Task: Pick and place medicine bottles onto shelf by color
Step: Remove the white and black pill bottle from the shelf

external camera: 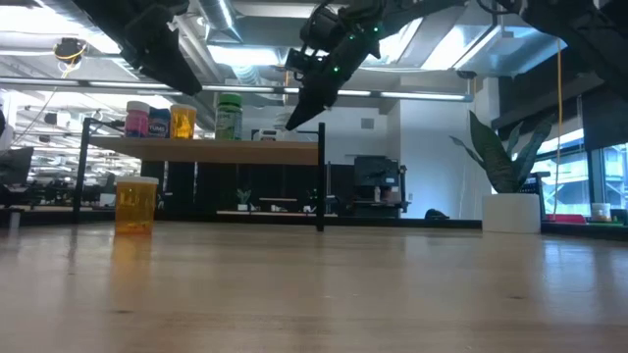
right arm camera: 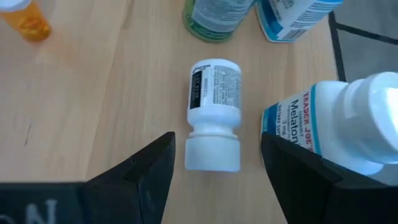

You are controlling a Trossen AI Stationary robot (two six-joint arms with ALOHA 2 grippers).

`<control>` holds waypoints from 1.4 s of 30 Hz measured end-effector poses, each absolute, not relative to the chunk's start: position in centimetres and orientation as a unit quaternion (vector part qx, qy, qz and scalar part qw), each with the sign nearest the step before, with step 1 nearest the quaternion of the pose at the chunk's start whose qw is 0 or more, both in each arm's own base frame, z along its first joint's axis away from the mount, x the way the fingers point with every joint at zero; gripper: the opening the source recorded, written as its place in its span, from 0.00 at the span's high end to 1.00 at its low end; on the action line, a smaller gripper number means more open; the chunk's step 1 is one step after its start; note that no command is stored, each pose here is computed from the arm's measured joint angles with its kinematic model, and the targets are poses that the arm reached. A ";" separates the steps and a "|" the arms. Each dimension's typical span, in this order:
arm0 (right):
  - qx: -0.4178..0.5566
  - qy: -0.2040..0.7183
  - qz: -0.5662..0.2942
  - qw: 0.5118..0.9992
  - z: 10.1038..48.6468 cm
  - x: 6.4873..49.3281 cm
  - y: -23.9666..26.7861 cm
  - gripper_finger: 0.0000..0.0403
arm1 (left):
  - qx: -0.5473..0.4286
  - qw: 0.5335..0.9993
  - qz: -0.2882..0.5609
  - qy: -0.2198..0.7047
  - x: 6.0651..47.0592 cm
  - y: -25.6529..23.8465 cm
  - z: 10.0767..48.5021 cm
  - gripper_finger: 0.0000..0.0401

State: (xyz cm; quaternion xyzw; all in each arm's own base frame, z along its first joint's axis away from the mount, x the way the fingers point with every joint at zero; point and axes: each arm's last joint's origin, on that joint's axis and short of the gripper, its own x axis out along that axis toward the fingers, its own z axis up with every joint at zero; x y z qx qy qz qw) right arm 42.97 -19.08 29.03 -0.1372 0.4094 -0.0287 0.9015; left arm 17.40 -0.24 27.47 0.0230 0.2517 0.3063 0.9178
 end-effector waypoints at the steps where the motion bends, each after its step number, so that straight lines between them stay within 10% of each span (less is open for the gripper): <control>1: -0.130 0.409 -0.033 0.903 29.0 43.0 -19.2 0.41 | 0.023 0.918 0.306 0.252 17.4 -0.2 27.5 0.36; 42: -0.102 0.452 -0.083 0.882 26.9 43.4 -19.5 0.58 | 0.023 0.917 0.306 0.253 17.4 -0.2 27.5 0.36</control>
